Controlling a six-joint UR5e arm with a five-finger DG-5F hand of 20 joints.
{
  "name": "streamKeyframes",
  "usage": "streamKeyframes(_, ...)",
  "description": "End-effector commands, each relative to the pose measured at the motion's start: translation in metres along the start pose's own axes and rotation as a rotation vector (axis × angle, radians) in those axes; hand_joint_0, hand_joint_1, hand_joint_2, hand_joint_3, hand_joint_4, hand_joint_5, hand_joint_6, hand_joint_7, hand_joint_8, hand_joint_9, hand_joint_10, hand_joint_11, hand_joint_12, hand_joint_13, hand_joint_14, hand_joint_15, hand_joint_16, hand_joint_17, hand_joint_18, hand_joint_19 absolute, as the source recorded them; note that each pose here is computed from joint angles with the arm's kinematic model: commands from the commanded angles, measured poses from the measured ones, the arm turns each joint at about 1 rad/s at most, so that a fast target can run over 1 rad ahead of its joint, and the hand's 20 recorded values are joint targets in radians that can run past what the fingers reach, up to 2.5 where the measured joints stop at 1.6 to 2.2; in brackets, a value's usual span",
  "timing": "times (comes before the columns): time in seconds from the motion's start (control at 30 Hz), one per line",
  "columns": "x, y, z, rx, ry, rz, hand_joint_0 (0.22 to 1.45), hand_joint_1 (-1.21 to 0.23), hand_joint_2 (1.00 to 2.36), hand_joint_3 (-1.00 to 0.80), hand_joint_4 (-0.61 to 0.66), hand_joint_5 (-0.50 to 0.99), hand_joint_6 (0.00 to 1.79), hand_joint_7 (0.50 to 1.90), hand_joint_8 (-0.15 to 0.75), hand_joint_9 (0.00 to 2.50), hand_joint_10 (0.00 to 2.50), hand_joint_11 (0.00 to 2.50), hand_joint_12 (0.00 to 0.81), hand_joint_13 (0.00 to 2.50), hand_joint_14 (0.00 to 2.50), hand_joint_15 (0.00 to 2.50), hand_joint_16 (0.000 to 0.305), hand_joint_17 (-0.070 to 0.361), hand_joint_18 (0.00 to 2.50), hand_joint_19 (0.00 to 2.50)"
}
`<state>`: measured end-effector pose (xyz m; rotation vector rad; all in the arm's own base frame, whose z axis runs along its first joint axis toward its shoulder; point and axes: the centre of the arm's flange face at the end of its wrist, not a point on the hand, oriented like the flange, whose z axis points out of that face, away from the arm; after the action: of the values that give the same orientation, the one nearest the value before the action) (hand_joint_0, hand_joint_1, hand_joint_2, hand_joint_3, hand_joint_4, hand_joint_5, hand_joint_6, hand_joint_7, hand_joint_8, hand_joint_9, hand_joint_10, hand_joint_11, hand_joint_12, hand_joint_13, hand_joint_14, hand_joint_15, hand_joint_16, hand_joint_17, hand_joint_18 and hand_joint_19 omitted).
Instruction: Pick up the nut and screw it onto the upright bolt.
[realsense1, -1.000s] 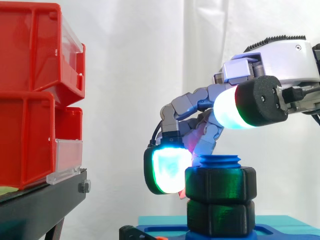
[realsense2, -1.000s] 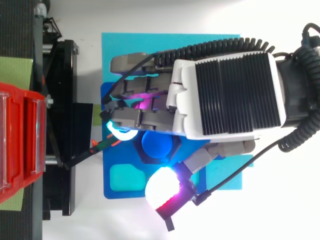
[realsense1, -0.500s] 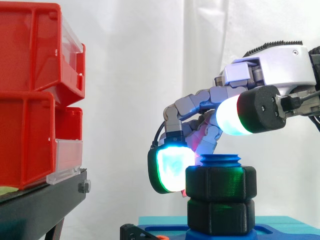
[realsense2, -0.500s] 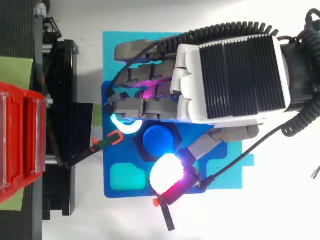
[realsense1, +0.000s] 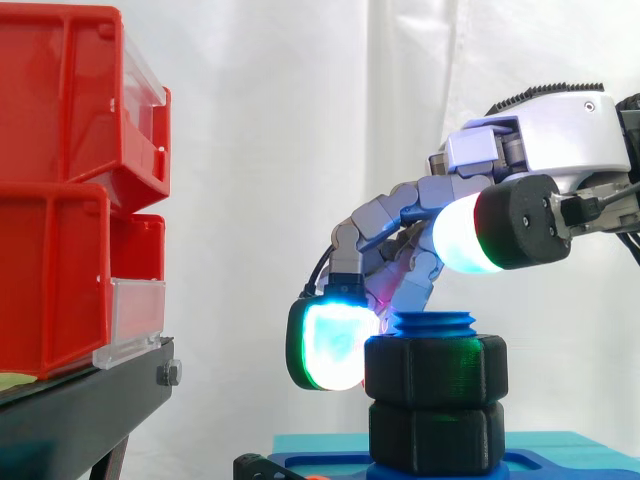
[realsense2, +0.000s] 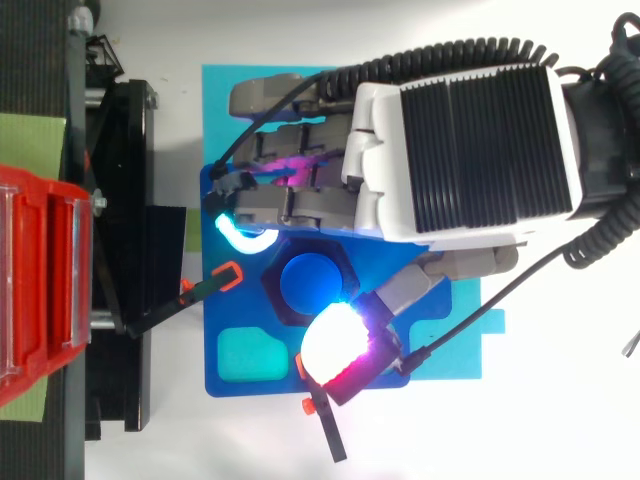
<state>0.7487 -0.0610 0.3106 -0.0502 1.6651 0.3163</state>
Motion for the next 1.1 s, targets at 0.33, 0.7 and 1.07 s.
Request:
streamKeyframes(0.33, 0.0066, -0.0009, -0.0024, -0.007, 0.016, 0.004, 0.51, -0.08, 1.00, -0.50, 0.27, -0.07, 0.50, 0.97, 0.271, 0.86, 0.00, 0.00, 0.296, 0.60, 0.00, 0.00, 0.031, 0.069, 0.26, 0.00)
streamKeyframes(0.7, 0.0069, -0.0009, -0.0027, -0.006, 0.019, 0.005, 0.52, -0.09, 1.00, -0.50, 0.26, -0.05, 0.50, 1.13, 0.276, 0.87, 0.00, 0.00, 0.293, 0.61, 0.00, 0.00, 0.030, 0.068, 0.27, 0.00)
streamKeyframes(1.07, 0.0069, -0.0009, -0.0027, -0.006, 0.019, 0.005, 0.52, -0.10, 1.00, -0.50, 0.26, -0.05, 0.50, 1.10, 0.277, 0.88, 0.00, 0.00, 0.291, 0.63, 0.00, 0.00, 0.030, 0.068, 0.28, 0.00)
